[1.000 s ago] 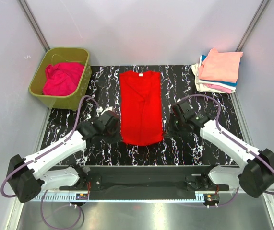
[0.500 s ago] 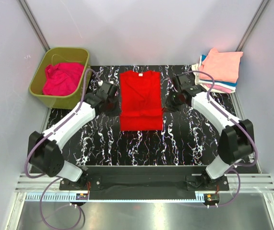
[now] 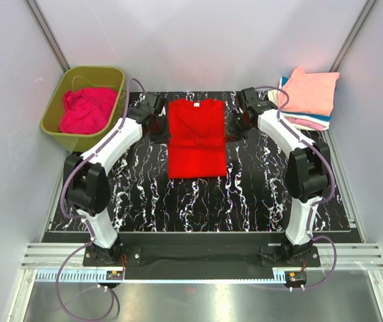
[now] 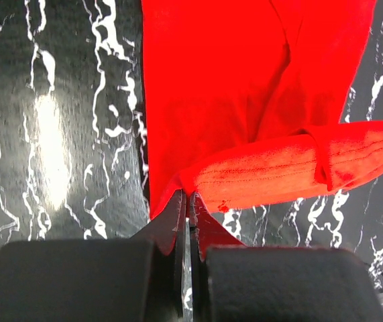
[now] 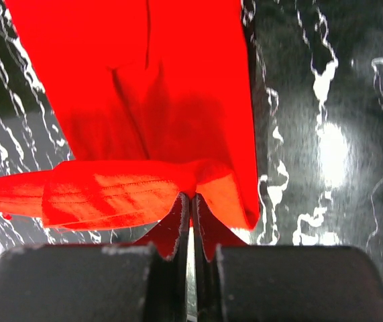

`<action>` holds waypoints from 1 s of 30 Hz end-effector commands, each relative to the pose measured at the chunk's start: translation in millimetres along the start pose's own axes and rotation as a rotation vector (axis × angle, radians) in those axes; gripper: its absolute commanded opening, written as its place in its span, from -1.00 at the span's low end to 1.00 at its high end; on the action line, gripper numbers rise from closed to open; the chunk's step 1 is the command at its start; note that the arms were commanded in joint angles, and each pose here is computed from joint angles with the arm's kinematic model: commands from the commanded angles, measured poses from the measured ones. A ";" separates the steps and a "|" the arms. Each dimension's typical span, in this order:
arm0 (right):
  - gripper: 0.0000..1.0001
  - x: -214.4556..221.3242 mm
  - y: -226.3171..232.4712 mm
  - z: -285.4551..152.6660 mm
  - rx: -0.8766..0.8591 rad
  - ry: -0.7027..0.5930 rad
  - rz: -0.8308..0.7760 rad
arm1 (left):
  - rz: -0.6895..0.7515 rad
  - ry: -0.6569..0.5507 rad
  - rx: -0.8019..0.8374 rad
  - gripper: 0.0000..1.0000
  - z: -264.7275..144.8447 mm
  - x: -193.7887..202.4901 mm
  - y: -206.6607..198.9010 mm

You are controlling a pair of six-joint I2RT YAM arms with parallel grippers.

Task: Fold and stack the t-shirts
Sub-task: Fold the tshirt

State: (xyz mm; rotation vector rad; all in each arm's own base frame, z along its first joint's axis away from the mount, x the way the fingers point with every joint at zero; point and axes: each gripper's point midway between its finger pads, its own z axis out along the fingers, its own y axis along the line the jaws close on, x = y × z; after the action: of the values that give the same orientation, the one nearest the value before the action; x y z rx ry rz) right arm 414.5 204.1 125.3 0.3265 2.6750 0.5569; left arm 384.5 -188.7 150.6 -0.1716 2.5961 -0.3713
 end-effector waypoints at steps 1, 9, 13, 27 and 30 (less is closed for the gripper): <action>-1.00 -22.1 1.4 3.5 0.003 -0.032 -0.013 | 0.030 -0.023 0.041 -0.97 3.6 -22.3 -6.2; -1.00 -38.7 -0.4 33.0 0.035 -0.035 0.010 | 0.023 0.038 0.042 -0.93 51.7 -32.3 0.3; -1.00 -41.2 -5.6 51.5 0.060 -0.017 0.023 | 0.002 0.067 0.029 -0.87 72.4 -36.3 8.0; 0.79 -145.7 -7.8 29.2 0.061 -0.149 0.160 | -0.218 -0.060 0.239 0.13 59.9 -173.3 25.9; 0.79 -122.4 -7.8 12.1 0.024 -0.134 0.143 | -0.174 -0.125 0.249 0.20 16.8 -167.4 23.1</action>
State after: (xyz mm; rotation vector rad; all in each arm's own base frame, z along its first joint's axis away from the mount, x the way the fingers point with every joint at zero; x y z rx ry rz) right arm 562.2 162.6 99.7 0.5730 2.5735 0.4778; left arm 564.1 -125.4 137.8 -0.4070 2.4905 -0.6135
